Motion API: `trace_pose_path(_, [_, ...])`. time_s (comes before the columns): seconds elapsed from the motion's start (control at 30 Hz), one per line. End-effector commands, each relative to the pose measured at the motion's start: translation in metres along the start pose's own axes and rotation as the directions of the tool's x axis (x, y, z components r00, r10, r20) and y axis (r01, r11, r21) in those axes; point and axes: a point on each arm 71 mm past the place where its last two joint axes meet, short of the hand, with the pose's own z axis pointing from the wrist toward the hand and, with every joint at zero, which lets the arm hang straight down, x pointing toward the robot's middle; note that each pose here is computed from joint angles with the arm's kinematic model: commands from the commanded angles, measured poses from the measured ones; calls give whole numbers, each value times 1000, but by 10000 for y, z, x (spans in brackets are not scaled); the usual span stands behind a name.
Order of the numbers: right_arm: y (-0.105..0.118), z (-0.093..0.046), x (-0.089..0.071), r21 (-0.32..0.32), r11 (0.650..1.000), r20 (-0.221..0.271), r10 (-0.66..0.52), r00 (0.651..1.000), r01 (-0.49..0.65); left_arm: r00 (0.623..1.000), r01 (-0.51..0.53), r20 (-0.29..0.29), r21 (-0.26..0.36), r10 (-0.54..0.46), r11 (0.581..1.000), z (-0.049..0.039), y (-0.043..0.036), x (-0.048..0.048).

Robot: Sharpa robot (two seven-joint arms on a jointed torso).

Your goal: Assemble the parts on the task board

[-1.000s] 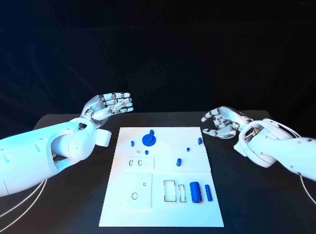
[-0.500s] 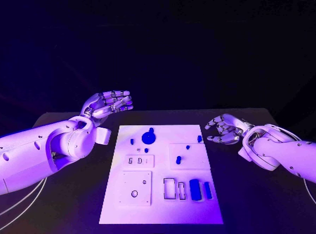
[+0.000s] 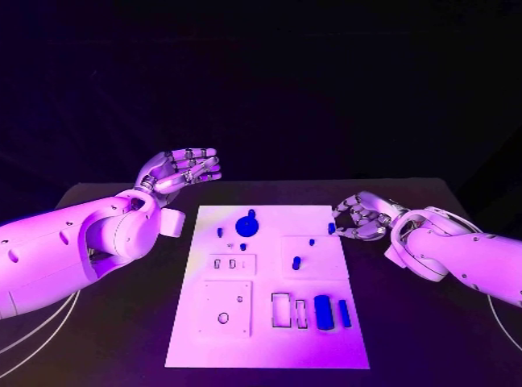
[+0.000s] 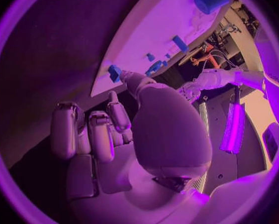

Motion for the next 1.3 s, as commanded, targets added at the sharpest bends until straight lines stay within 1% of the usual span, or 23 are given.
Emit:
trace_pose_path(0.03, [7,19,47,1,1000,-29,-5,1000,5,1000,8,-18,9,-7,1000,6,-9,22])
trace_pose_path(0.53, [48,84,110,3,1000,-45,-19,999,19,1000,6,-17,7,-6,1000,8,-5,17])
trace_pose_path(1.3, [51,102,130,10,999,-57,-32,998,32,1000,3,-14,5,-3,1000,6,-6,8])
